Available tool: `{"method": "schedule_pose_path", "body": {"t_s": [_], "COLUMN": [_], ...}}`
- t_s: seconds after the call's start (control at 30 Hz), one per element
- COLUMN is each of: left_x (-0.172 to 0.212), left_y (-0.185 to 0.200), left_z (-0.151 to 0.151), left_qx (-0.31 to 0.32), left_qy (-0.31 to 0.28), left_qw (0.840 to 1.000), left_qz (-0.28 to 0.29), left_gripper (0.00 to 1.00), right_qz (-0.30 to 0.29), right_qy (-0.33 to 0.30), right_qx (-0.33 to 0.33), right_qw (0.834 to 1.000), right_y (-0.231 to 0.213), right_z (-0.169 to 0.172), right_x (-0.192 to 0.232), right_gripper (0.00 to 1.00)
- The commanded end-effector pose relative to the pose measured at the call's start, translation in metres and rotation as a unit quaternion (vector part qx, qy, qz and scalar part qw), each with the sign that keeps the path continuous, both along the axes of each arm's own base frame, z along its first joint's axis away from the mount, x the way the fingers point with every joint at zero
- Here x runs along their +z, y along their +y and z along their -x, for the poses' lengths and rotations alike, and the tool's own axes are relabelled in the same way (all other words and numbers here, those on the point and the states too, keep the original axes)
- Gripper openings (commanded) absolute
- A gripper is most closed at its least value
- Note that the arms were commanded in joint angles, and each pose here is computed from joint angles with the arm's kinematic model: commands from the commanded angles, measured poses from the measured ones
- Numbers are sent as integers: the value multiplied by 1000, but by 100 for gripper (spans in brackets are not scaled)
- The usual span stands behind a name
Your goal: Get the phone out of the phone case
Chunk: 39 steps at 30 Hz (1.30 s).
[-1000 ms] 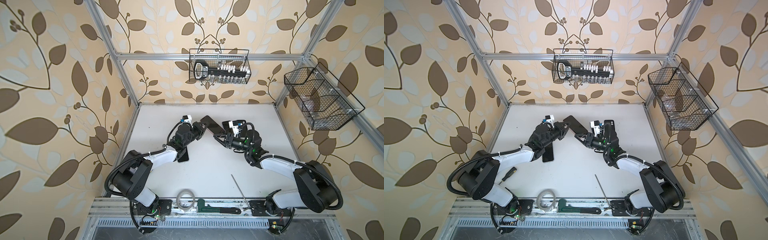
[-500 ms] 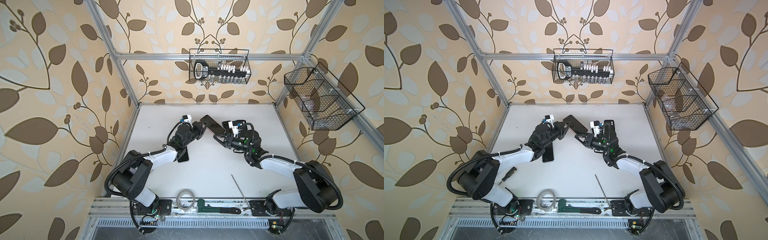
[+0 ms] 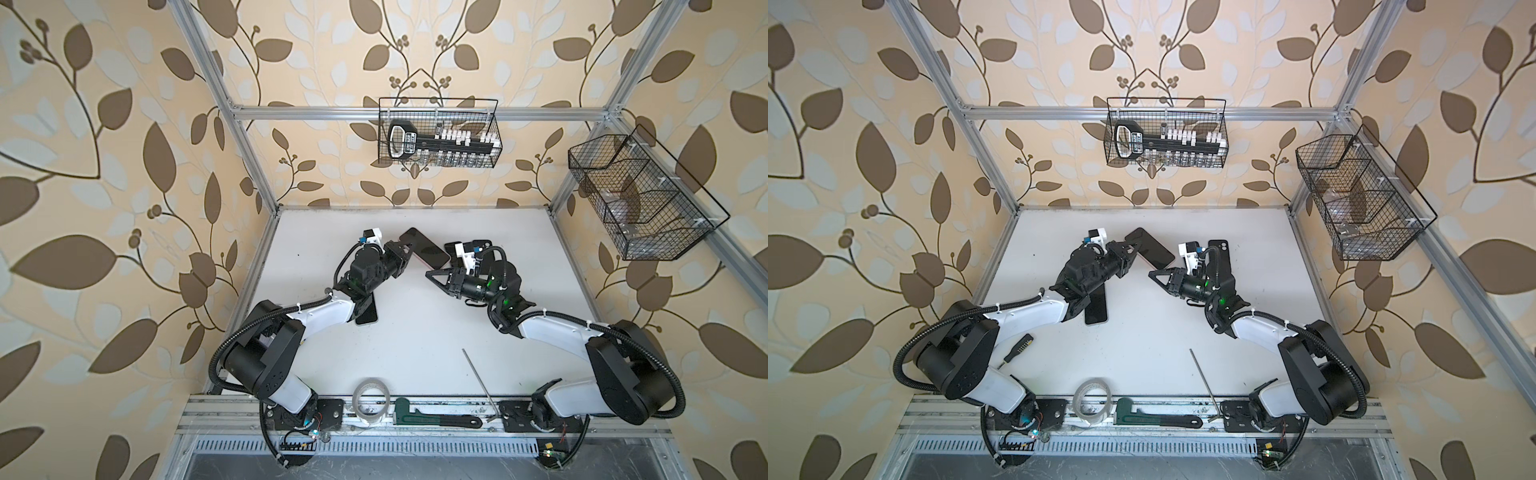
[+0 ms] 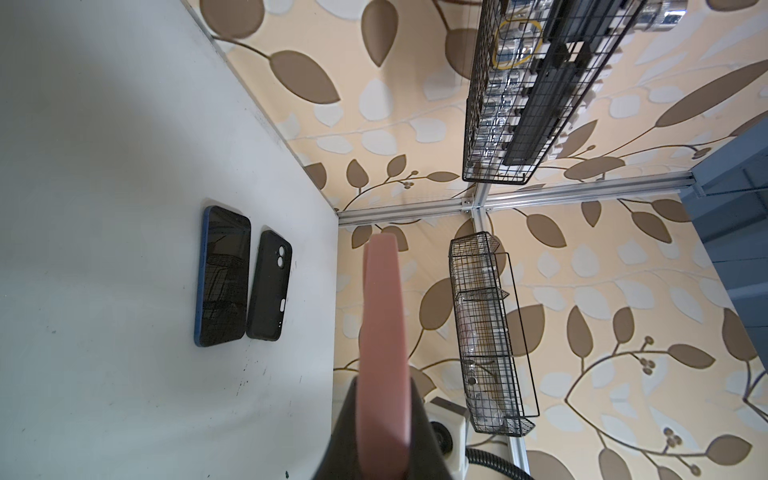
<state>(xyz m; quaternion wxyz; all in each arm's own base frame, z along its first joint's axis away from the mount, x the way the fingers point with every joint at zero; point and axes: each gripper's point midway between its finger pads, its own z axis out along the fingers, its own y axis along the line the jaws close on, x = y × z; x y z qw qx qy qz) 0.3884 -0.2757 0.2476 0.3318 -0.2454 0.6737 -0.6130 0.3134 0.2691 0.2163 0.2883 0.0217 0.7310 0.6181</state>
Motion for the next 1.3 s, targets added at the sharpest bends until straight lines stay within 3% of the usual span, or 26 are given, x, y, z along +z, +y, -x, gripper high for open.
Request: {"method": "schedule_pose_path", "body": {"t_s": [0.0,0.5,1.07,1.27], "left_x": [35,33,30,28], "left_y": [-7,-7,-7,-6], "left_z": [2,4,3,3], "left_qx": [-11,-13,-15,-12], "left_qy": [-44,-41,-29,-2], "left_qw": [999,999,998,996], "left_qz": [27,31,45,87], "left_gripper": [0,0,0,0], "right_qz": [-17,-38,-32,-10], "right_qy": [-41,-49,-46,-60], "right_qx": [-6,-10,-14,-17], "right_qw": [999,998,998,998], "right_y": [0,-7,-7,-8], "right_z": [-4,-9,-13,-14], "right_x": [20,30,20,10], "right_gripper": [16,22,3,0]}}
